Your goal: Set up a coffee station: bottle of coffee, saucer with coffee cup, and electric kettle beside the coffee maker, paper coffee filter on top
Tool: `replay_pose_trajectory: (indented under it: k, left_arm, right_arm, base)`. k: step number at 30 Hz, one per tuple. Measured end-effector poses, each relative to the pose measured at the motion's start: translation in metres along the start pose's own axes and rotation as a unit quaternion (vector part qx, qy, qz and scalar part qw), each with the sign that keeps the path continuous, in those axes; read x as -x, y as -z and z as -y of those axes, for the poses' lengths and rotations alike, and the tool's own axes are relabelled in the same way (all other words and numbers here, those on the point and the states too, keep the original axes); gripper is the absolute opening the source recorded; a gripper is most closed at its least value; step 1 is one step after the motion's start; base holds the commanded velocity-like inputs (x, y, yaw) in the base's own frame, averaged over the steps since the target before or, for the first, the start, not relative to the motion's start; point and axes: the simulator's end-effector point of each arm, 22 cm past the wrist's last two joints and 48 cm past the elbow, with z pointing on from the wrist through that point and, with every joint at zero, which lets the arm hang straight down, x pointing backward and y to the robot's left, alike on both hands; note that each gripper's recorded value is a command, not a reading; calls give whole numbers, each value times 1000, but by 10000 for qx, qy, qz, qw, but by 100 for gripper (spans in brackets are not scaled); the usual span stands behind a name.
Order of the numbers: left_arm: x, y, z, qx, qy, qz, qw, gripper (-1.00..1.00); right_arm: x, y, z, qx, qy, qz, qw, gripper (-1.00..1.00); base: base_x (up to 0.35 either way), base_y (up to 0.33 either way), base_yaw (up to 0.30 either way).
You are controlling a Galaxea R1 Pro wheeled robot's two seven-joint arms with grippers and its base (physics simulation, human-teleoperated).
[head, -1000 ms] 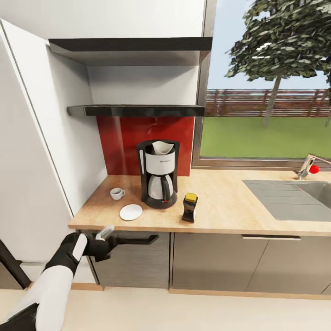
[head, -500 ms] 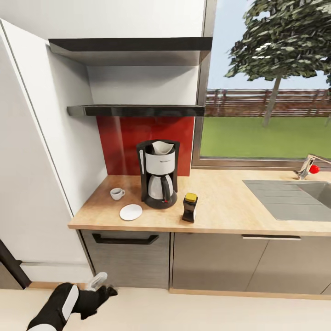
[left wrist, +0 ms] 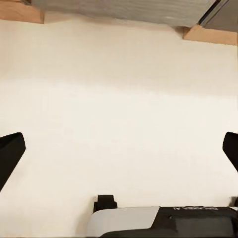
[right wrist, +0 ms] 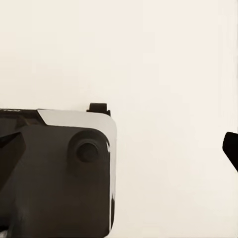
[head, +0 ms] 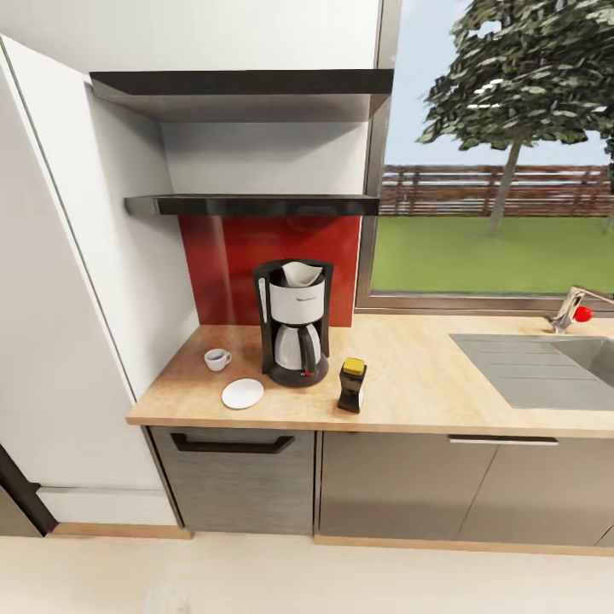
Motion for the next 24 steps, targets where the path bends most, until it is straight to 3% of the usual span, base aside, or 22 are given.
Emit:
replay_pose_trajectory:
  k: [4, 8, 12, 15, 19, 24]
  left_arm:
    - [-59, 2, 5, 53, -690, -8, 9976, 100]
    - [-80, 6, -12, 472, -892, -54, 9949, 100]
    - [-84, 9, -26, 813, -898, -66, 9926, 100]
    - [-97, 13, -33, 963, -882, -167, 9913, 100]
    - [-144, 20, -20, 876, -789, -617, 9911, 100]
    - [-204, 36, 0, 666, -677, -1243, 9877, 100]
  right_arm:
    - [1, 0, -2, 10, -18, 10, 10000, 100]
    - [1, 0, -3, 14, -42, 14, 10000, 100]
    - [1, 0, -2, -1, -221, 10, 9998, 100]
    - [1, 0, 1, -28, -511, 5, 9987, 100]
    - [0, 0, 8, -76, -838, 4, 9965, 100]
    - [0, 0, 7, -61, -913, -2, 9958, 100]
  base:
    - [0, 0, -212]
    - [0, 0, -256]
    - [0, 0, -265]
    - [0, 0, -267]
    - [0, 0, -269]
    - [0, 0, -271]
